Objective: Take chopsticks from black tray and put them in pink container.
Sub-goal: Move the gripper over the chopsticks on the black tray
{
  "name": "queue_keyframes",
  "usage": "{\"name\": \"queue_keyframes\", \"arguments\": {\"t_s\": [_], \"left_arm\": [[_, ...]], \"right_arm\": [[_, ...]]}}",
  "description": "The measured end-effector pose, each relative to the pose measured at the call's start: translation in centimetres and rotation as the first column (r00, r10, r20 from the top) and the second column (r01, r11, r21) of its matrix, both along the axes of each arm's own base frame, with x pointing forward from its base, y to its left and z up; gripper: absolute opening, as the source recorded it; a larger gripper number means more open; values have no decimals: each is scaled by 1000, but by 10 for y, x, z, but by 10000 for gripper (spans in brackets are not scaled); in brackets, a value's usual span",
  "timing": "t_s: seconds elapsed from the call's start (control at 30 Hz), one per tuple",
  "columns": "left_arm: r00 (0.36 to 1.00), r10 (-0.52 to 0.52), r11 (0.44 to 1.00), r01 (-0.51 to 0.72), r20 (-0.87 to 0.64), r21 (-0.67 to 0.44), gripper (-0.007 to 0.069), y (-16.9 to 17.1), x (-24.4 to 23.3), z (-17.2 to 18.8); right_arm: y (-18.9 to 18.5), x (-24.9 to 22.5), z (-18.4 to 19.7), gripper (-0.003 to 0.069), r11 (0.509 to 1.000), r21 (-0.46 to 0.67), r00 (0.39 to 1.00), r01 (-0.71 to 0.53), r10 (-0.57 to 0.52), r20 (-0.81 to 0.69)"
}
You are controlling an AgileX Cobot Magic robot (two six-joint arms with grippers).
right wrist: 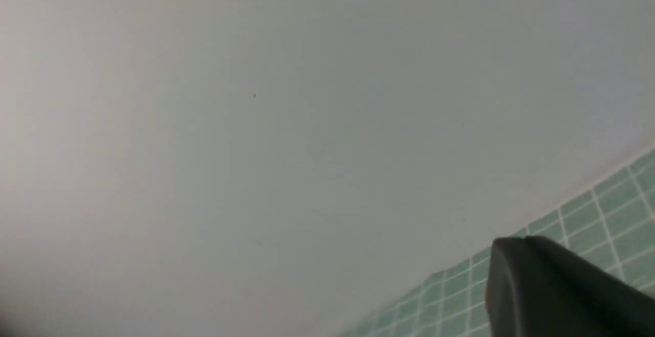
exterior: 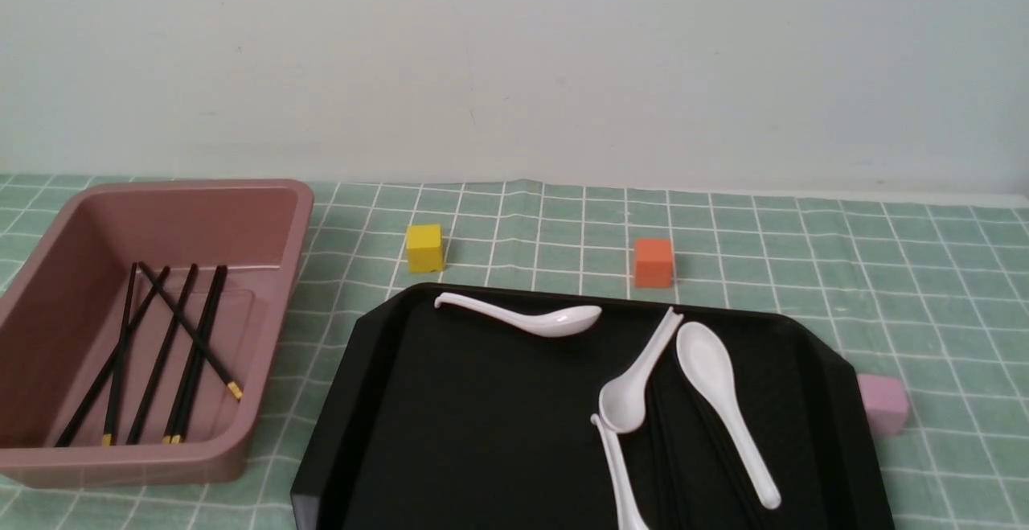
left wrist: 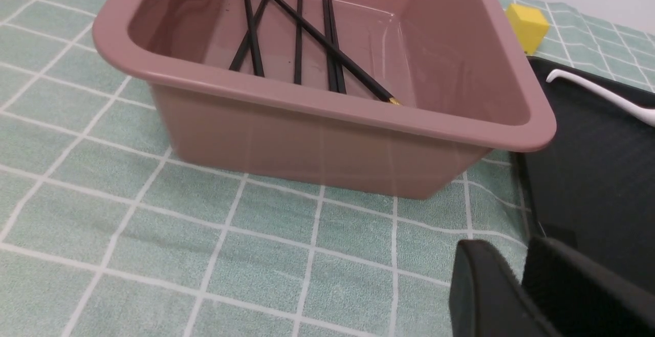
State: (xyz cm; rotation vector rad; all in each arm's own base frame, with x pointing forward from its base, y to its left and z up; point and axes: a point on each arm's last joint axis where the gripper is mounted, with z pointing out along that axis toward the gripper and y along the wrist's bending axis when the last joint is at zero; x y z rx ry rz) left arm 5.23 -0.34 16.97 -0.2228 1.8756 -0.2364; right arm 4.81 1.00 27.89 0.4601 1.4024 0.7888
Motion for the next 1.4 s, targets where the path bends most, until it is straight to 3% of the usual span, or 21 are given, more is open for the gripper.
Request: {"name": "queue_keyframes", "arguments": {"t_s": [0.03, 0.07, 0.17, 0.23, 0.27, 0.33, 0.47, 0.53, 0.77, 0.97, 1.13, 1.4], "left_arm": [[1000, 0, 1000, 0, 0, 0, 143, 0, 0, 0], [1000, 0, 1000, 0, 0, 0, 145, 0, 0, 0], [1000, 0, 1000, 0, 0, 0, 145, 0, 0, 0], [1000, 1, 1000, -1, 0, 0, 147, 0, 0, 0], [1000, 1, 1000, -1, 0, 0, 148, 0, 0, 0], [1000, 1, 1000, -1, 0, 0, 148, 0, 0, 0], [1000, 1, 1000, -1, 0, 0, 148, 0, 0, 0], [1000, 1, 1000, -1, 0, 0, 150, 0, 0, 0], [1000, 1, 1000, -1, 0, 0, 153, 0, 0, 0], [1000, 1, 1000, -1, 0, 0, 157, 0, 0, 0], [1000, 1, 1000, -1, 0, 0, 162, 0, 0, 0], [1000, 1, 1000, -1, 0, 0, 165, 0, 0, 0]], "right_arm": [[0, -1, 4, -1, 1000, -6, 1000, 2, -2, 14], [4, 3, 27, -9, 987, -156, 998, -26, 16, -61], [10, 21, 40, -2, 934, -325, 948, -150, 41, -317], [14, 36, 44, 2, 876, -395, 860, -277, 43, -508], [16, 47, 39, 5, 835, -401, 773, -377, 45, -633], [24, 68, 30, 14, 773, -340, 613, -536, 79, -786], [41, 99, 6, 55, 703, -149, 407, -695, 213, -888], [51, 115, -6, 95, 673, -76, 343, -736, 274, -898], [93, 154, -23, 160, 644, -64, 299, -763, 262, -918], [146, 177, -46, 273, 668, -140, 257, -731, 80, -963], [182, 202, -70, 381, 675, -228, 270, -701, -44, -962], [200, 224, -108, 405, 668, -245, 235, -703, -108, -966]]}}
